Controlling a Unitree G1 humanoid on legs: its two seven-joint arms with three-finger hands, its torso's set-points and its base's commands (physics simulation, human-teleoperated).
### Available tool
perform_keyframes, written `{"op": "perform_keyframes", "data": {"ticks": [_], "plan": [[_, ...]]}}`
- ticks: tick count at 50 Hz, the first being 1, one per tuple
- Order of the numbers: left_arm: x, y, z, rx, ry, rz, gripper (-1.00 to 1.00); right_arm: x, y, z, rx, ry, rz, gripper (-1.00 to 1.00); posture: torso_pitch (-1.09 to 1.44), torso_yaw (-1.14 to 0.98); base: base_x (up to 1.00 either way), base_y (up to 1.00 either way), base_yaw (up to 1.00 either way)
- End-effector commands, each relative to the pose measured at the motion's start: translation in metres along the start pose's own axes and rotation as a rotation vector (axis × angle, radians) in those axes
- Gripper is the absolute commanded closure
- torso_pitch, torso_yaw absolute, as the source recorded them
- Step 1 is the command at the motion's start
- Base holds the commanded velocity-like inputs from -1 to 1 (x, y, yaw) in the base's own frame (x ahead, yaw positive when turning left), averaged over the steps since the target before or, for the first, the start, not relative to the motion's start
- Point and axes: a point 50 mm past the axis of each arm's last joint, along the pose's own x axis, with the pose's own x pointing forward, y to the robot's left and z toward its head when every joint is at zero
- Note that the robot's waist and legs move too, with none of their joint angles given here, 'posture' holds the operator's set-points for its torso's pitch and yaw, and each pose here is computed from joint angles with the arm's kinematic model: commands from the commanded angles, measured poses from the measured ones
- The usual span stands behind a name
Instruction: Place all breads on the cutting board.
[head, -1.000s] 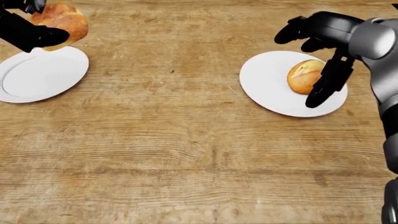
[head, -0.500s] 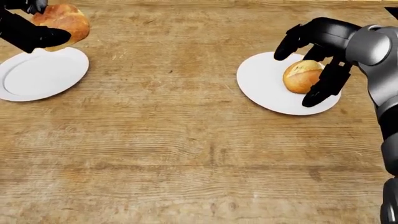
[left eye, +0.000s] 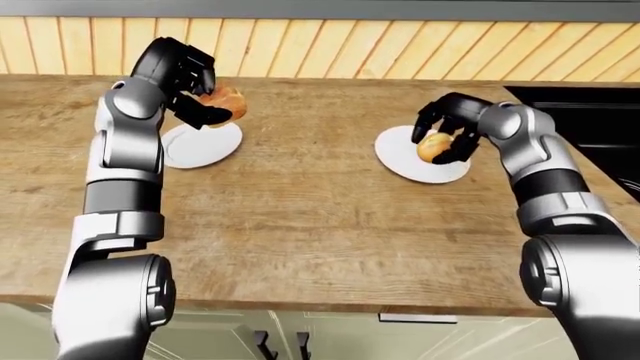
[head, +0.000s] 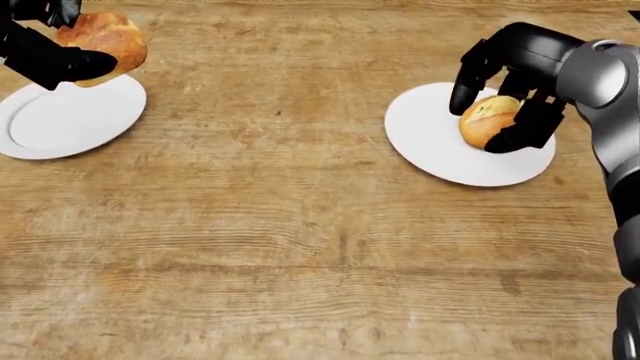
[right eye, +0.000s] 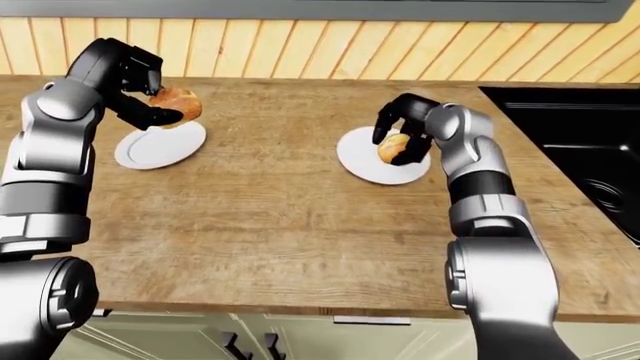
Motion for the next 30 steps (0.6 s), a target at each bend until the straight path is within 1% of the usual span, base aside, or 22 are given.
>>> {"op": "perform_keyframes", "data": {"ticks": [1, 2, 3, 4, 8, 9, 10, 16, 22, 25, 27, 30], "plan": [[-0.003, 0.018, 0.024, 0.01, -0.093, 0.067, 1.0, -0.004, -0.011, 0.003, -0.012, -0.009, -0.03, 0.6, 0.0, 0.0, 0.0, 0.0, 0.0], [-0.003, 0.018, 0.024, 0.01, -0.094, 0.067, 1.0, -0.004, -0.012, 0.003, -0.012, -0.011, -0.032, 0.63, 0.0, 0.0, 0.0, 0.0, 0.0], [-0.003, 0.018, 0.024, 0.01, -0.095, 0.068, 1.0, -0.004, -0.013, 0.004, -0.013, -0.012, -0.035, 0.73, 0.0, 0.0, 0.0, 0.0, 0.0], [-0.003, 0.018, 0.025, 0.01, -0.095, 0.068, 1.0, -0.005, -0.014, 0.004, -0.013, -0.014, -0.036, 0.74, 0.0, 0.0, 0.0, 0.0, 0.0], [-0.004, 0.018, 0.027, 0.01, -0.099, 0.067, 1.0, -0.01, -0.024, 0.008, -0.026, -0.025, -0.063, 0.97, 0.0, 0.0, 0.0, 0.0, 0.0], [-0.004, 0.018, 0.028, 0.011, -0.1, 0.066, 1.0, -0.011, -0.027, 0.008, -0.027, -0.026, -0.07, 1.0, 0.0, 0.0, 0.0, 0.0, 0.0], [-0.004, 0.018, 0.028, 0.012, -0.101, 0.065, 1.0, -0.014, -0.033, 0.009, -0.027, -0.023, -0.087, 1.0, 0.0, 0.0, 0.0, 0.0, 0.0], [-0.005, 0.02, 0.032, 0.01, -0.108, 0.066, 1.0, -0.025, -0.052, 0.013, -0.023, -0.036, -0.141, 1.0, 0.0, 0.0, 0.0, 0.0, 0.0], [-0.011, 0.023, 0.037, 0.004, -0.121, 0.068, 1.0, -0.039, -0.067, 0.014, -0.011, -0.055, -0.203, 1.0, 0.0, 0.0, 0.0, 0.0, 0.0], [-0.012, 0.026, 0.04, 0.0, -0.127, 0.074, 1.0, -0.043, -0.071, 0.013, 0.002, -0.054, -0.228, 1.0, 0.0, 0.0, 0.0, 0.0, 0.0], [-0.013, 0.026, 0.042, 0.0, -0.131, 0.076, 1.0, -0.046, -0.072, 0.015, 0.011, -0.071, -0.229, 1.0, 0.0, 0.0, 0.0, 0.0, 0.0], [-0.014, 0.025, 0.044, 0.001, -0.135, 0.075, 1.0, -0.048, -0.071, 0.016, 0.024, -0.076, -0.229, 1.0, 0.0, 0.0, -0.07, 0.0, 0.0]]}}
